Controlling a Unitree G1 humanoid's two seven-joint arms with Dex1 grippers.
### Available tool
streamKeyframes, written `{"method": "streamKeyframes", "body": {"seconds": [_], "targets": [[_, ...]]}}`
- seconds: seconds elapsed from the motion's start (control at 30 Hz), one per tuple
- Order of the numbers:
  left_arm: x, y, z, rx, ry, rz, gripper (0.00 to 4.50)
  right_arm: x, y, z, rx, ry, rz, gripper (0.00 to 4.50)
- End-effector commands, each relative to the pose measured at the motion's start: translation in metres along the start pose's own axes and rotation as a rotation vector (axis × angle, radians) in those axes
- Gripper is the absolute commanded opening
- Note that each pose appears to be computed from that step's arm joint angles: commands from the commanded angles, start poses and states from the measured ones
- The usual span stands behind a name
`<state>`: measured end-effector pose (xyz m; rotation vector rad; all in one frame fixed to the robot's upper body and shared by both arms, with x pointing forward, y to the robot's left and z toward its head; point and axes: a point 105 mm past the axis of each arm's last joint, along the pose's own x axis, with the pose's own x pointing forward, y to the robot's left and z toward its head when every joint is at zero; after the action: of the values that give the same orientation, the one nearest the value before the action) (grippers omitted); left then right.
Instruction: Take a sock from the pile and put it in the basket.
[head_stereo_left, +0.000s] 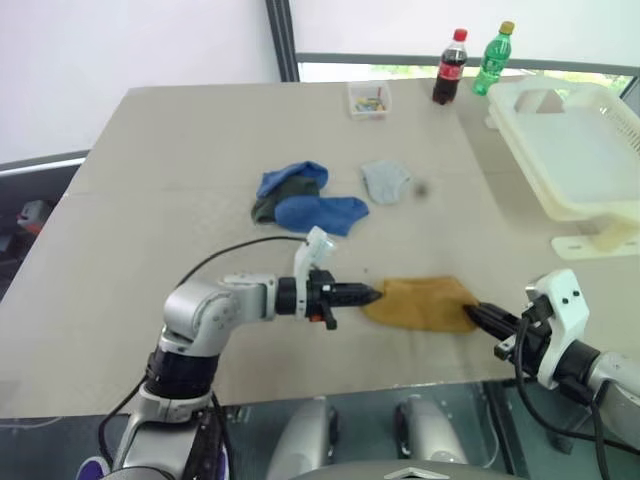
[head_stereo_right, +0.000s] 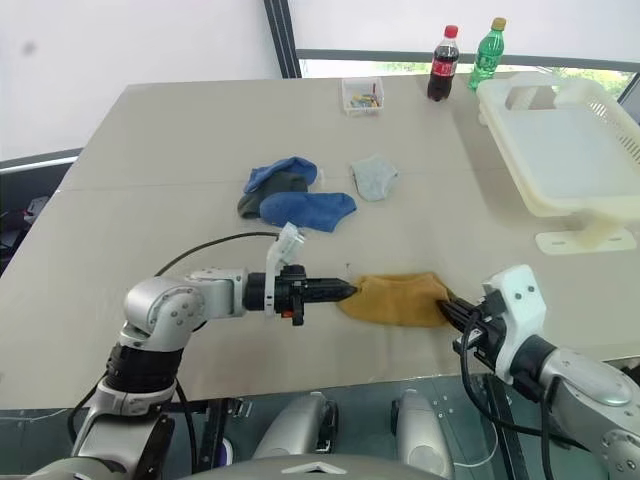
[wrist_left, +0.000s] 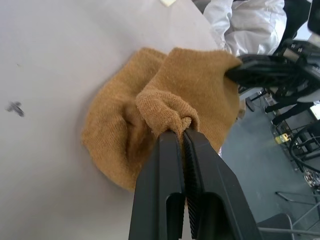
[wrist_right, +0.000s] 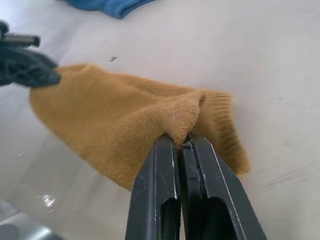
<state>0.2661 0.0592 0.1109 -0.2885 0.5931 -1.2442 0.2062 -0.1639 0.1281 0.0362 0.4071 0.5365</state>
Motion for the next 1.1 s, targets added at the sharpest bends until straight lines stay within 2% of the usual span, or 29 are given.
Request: {"method": "streamKeyframes", "body": {"seconds": [0.03,0.27,0.5,0.53,0.57,0.7,0.73,0.77,0.8,0.87,1.03,1.1], "targets": [[0.003,-0.001,0.011,0.042,-0.063,0.019,0.00,-0.001,-0.002,0.007,-0.035,-0.030,-0.013,0.05],[0.001,0.007,0.018,0.035,-0.107,0.052,0.00,0.000,-0.006,0.007,-0.039,-0.040,-0.020,0.05],[0.016,0.024,-0.002,0.006,-0.047,0.110,0.00,0.009,-0.026,-0.027,0.003,0.056,-0.072,0.05],[0.018,0.022,-0.002,-0.006,-0.048,0.093,0.75,0.009,-0.028,-0.030,-0.001,0.068,-0.075,0.00],[0.019,0.023,-0.002,0.001,-0.044,0.097,1.06,0.009,-0.029,-0.033,-0.009,0.081,-0.079,0.00],[0.018,0.025,-0.001,0.012,-0.045,0.113,2.88,0.008,-0.032,-0.034,-0.092,0.083,-0.070,0.00],[0.016,0.026,-0.001,0.012,-0.047,0.113,3.41,0.007,-0.034,-0.031,-0.112,0.070,-0.076,0.69],[0.013,0.026,0.000,0.014,-0.049,0.113,3.88,0.006,-0.036,-0.029,-0.139,0.060,-0.086,1.01],[0.010,0.026,0.001,0.013,-0.058,0.114,4.41,0.004,-0.039,-0.026,-0.185,0.055,-0.106,1.53],[0.003,0.024,0.004,-0.001,-0.081,0.098,4.50,0.001,-0.037,-0.014,-0.234,0.011,-0.107,2.44],[-0.019,0.019,0.003,-0.049,-0.077,0.038,4.50,-0.013,-0.022,0.010,-0.339,-0.073,-0.020,2.44],[-0.024,0.020,0.001,-0.068,-0.054,0.038,4.50,-0.014,-0.017,0.012,-0.379,-0.078,0.021,1.89]]}}
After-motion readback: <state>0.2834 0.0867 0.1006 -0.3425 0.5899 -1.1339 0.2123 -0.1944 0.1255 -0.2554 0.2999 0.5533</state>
